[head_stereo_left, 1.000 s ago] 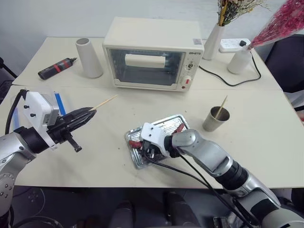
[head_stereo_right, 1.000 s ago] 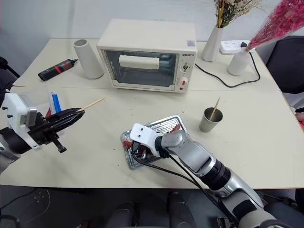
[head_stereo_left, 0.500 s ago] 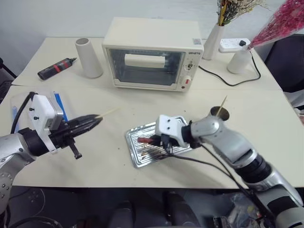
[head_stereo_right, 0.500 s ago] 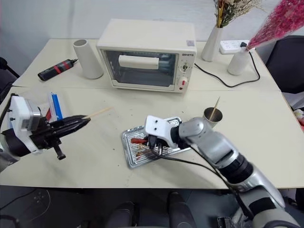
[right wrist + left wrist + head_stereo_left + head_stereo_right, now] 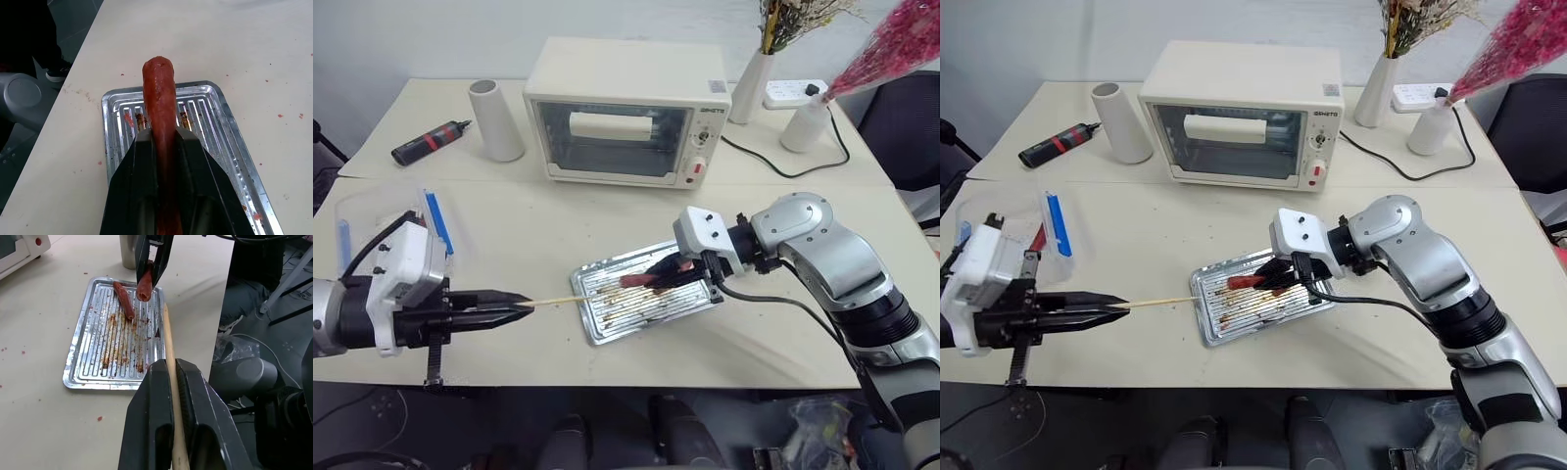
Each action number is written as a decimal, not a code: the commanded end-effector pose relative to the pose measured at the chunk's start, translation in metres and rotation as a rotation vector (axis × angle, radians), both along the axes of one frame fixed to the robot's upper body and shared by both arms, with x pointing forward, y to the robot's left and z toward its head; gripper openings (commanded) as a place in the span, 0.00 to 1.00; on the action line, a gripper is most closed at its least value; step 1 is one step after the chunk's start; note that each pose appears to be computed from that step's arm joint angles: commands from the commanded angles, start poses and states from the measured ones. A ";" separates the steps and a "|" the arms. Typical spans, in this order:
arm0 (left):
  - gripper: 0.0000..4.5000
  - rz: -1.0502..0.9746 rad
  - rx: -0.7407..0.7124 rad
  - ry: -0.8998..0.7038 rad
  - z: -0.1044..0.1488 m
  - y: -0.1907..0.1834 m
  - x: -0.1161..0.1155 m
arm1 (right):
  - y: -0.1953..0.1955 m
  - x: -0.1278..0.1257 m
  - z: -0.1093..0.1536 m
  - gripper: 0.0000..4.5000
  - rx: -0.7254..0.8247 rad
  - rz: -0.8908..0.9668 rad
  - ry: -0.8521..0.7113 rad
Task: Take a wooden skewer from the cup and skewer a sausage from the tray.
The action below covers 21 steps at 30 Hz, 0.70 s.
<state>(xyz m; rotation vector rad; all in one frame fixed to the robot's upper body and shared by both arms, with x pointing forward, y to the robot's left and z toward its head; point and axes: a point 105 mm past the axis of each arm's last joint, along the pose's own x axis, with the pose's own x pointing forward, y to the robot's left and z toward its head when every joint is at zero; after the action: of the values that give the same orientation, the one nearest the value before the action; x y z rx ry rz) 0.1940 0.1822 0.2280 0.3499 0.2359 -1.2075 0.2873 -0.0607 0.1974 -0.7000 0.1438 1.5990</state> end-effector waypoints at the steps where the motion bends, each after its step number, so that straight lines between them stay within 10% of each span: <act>1: 0.00 0.005 0.017 -0.035 0.004 0.002 0.002 | 0.002 -0.005 0.015 0.10 0.030 0.028 -0.052; 21: 0.00 -0.019 -0.007 -0.078 0.002 -0.010 0.015 | 0.018 -0.015 0.024 0.10 0.080 0.030 -0.030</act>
<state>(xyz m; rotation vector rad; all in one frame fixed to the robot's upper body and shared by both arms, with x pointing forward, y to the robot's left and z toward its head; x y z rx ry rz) 0.2095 0.1744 0.2257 0.3739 0.1953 -1.2062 0.2769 -0.0478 0.2058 -0.6437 0.1213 1.6096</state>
